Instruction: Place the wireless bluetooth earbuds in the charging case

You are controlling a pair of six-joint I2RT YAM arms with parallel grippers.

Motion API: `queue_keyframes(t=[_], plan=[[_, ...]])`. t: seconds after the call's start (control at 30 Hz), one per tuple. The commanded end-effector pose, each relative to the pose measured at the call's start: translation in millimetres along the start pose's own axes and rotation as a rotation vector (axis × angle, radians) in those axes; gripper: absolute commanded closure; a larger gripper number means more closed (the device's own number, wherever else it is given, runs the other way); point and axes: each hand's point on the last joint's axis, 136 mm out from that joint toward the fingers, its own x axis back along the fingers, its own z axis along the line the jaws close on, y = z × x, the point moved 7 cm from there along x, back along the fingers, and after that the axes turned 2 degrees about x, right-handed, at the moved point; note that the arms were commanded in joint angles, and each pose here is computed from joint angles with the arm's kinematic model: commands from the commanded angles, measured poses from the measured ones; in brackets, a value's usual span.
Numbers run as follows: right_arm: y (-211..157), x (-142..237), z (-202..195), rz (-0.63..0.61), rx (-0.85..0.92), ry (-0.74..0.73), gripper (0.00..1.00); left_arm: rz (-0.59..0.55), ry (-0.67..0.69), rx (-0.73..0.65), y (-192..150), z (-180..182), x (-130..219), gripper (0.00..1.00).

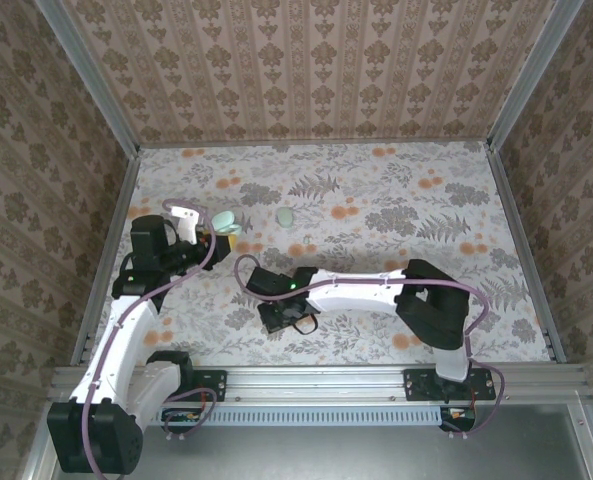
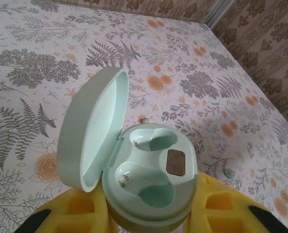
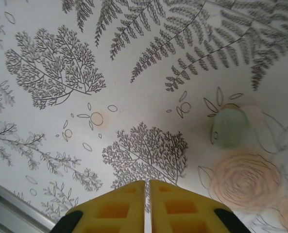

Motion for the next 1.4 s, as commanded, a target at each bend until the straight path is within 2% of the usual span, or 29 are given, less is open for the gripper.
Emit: queue_keyframes(t=[0.0,0.37,0.73,0.97,1.1,1.37], plan=[[4.8,-13.0,-3.9,0.027,-0.035,0.001,0.91,-0.020,0.007,-0.042,5.8,-2.6,4.7,1.00],[24.6,-16.6,-51.7,-0.004,-0.139,-0.004,0.93,-0.013,0.006,-0.041,7.6,-1.4,2.9,1.00],[34.0,18.2,-78.1,-0.024,-0.174,-0.031,0.93,-0.004,-0.006,-0.050,13.3,-5.3,4.6,1.00],[33.2,32.0,-78.5,-0.034,-0.206,-0.017,0.92,-0.006,-0.015,-0.055,18.1,-8.7,6.6,1.00],[30.5,26.4,-78.7,-0.036,-0.257,0.005,0.85,-0.006,-0.027,-0.055,20.7,-10.2,6.5,1.00],[30.9,18.1,-65.8,-0.029,-0.288,0.072,0.89,-0.003,-0.040,-0.039,18.3,-9.7,4.6,1.00]])
